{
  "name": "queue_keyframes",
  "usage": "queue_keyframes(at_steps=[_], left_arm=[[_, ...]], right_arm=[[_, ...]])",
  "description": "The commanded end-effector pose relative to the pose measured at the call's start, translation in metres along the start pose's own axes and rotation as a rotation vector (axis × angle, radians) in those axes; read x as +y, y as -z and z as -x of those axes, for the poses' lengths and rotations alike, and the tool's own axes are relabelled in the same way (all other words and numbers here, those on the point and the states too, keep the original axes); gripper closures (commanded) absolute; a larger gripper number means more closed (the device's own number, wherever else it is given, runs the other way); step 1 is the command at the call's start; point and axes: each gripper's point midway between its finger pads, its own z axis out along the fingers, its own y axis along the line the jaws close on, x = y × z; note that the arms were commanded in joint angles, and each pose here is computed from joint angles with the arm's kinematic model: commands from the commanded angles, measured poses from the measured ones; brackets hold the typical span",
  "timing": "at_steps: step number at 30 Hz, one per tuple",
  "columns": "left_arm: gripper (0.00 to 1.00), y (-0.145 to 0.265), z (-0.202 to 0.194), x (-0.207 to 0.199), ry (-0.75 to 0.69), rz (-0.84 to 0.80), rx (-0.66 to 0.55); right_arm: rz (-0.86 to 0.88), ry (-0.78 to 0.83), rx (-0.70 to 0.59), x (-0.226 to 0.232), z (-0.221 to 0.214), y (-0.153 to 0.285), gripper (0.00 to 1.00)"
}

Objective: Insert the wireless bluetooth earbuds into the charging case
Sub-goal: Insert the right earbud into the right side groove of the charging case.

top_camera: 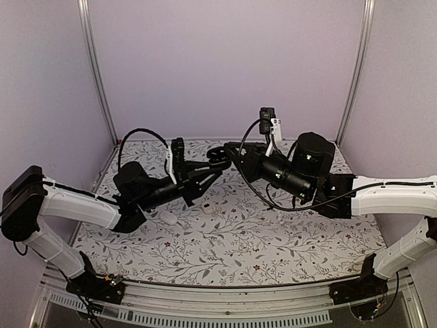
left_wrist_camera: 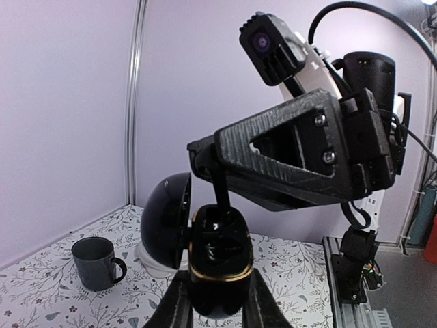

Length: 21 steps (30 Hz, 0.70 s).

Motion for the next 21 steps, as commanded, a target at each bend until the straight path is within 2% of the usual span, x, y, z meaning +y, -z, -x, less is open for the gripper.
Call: queue_keyframes(at_steps=[1, 21], left_arm=[[1.00, -0.003, 0.028, -0.012, -0.010, -0.034, -0.067], [1.00, -0.004, 0.035, -0.010, 0.019, -0.029, -0.082]], right_arm=[[-0.008, 0.019, -0.015, 0.003, 0.002, -0.001, 0.82], [-0.028, 0.038, 0.017, -0.003, -0.012, -0.002, 0.82]])
